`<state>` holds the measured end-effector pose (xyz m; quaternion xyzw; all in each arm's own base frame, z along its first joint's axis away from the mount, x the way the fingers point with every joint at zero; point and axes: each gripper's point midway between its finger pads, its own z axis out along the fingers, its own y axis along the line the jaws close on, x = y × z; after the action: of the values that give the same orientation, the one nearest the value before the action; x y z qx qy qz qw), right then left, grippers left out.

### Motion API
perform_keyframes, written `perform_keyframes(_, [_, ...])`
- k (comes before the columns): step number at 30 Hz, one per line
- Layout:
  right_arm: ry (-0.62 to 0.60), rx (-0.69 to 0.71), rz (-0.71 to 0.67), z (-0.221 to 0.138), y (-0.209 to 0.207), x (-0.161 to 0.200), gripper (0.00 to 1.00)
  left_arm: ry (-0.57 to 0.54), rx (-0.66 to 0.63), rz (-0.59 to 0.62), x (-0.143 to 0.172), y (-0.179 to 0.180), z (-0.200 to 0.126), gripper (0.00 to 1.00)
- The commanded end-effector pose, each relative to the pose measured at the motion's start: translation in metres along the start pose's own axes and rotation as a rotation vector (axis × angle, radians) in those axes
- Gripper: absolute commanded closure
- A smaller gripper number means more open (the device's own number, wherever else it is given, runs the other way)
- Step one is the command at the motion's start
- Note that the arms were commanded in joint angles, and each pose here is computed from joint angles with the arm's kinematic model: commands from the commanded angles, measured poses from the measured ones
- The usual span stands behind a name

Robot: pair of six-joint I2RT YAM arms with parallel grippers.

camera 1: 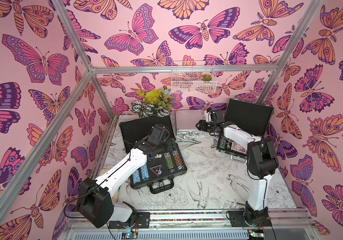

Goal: Close the poker set cases
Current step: Move the poker set case to the center of the board.

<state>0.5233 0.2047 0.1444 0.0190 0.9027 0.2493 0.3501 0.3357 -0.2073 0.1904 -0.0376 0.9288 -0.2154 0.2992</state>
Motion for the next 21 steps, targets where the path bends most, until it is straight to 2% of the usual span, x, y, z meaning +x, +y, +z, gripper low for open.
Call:
perform_keyframes(1, [-0.008,0.026,0.062,-0.003,-0.026,-0.009,0.43,0.013,-0.026,0.004,0.003,0.008,0.000,0.25])
perform_keyframes(6, [0.041,0.009,0.085,0.014,-0.044,-0.014,0.43,0.014,-0.025,0.005,0.004,0.008,0.000,0.25])
perform_keyframes(21, [0.108,-0.028,0.126,0.066,-0.057,-0.001,0.45,-0.005,-0.021,0.011,-0.003,0.007,-0.007,0.25])
